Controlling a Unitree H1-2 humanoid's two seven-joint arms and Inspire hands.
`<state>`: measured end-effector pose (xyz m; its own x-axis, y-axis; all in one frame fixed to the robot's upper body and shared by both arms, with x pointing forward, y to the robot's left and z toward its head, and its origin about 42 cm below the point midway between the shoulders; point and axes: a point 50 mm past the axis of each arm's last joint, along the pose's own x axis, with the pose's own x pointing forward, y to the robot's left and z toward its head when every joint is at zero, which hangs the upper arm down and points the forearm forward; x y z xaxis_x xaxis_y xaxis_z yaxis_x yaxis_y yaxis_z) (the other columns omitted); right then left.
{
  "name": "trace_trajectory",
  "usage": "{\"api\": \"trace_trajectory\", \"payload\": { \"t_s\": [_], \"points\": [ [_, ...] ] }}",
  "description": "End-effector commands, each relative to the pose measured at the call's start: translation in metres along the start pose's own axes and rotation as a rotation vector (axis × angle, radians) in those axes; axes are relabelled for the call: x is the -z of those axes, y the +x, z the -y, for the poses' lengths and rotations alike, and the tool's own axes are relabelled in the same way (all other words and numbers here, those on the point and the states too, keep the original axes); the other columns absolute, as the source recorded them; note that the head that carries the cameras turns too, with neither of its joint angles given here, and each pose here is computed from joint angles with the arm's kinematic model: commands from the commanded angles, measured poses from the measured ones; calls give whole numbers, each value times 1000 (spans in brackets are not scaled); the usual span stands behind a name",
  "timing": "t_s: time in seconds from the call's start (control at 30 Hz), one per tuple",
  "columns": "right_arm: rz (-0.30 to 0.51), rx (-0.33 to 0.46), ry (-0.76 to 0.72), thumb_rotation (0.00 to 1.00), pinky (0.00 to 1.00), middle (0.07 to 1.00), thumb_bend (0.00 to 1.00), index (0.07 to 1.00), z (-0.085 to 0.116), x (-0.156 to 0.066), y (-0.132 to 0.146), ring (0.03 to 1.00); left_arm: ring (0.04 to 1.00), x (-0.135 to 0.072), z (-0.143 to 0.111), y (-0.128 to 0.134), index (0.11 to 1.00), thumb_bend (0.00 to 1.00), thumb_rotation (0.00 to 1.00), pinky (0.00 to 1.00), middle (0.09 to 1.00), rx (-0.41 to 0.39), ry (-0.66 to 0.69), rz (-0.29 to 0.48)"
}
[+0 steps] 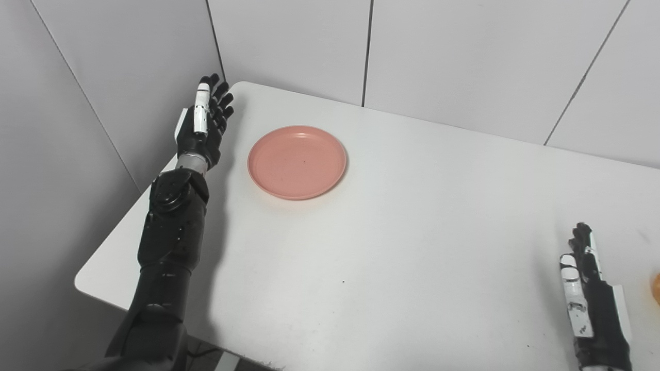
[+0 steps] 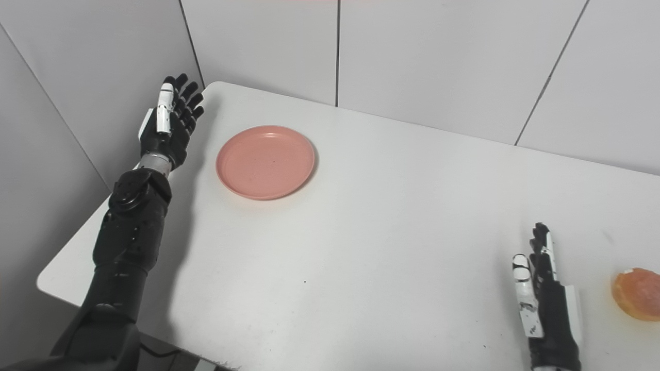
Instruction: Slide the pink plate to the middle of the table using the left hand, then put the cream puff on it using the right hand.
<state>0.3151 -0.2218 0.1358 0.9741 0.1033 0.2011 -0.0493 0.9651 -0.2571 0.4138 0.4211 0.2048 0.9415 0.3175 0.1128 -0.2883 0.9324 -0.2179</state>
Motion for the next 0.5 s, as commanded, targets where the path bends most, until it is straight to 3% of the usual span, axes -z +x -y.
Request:
{"api": "trace_trajectory", "payload": {
  "t_s": [0.0, 0.23, 0.47],
  "points": [
    [-50, -5, 16, 1000, 1000, 1000, 115, 992, -5, 12, -12, 1000, 961, -30, 1, 16, 930, 401, 1000, 976, 953, 15, 6, 99],
    [-51, -6, 23, 1000, 1000, 1000, 138, 992, -6, 11, -12, 1000, 974, -6, -8, 23, 934, 426, 1000, 984, 961, 5, 16, 17],
    [-52, -7, 10, 1000, 1000, 1000, 120, 992, -5, 9, -13, 1000, 966, 11, -10, 26, 931, 414, 1000, 979, 957, -9, -9, -17]
  ]
}}
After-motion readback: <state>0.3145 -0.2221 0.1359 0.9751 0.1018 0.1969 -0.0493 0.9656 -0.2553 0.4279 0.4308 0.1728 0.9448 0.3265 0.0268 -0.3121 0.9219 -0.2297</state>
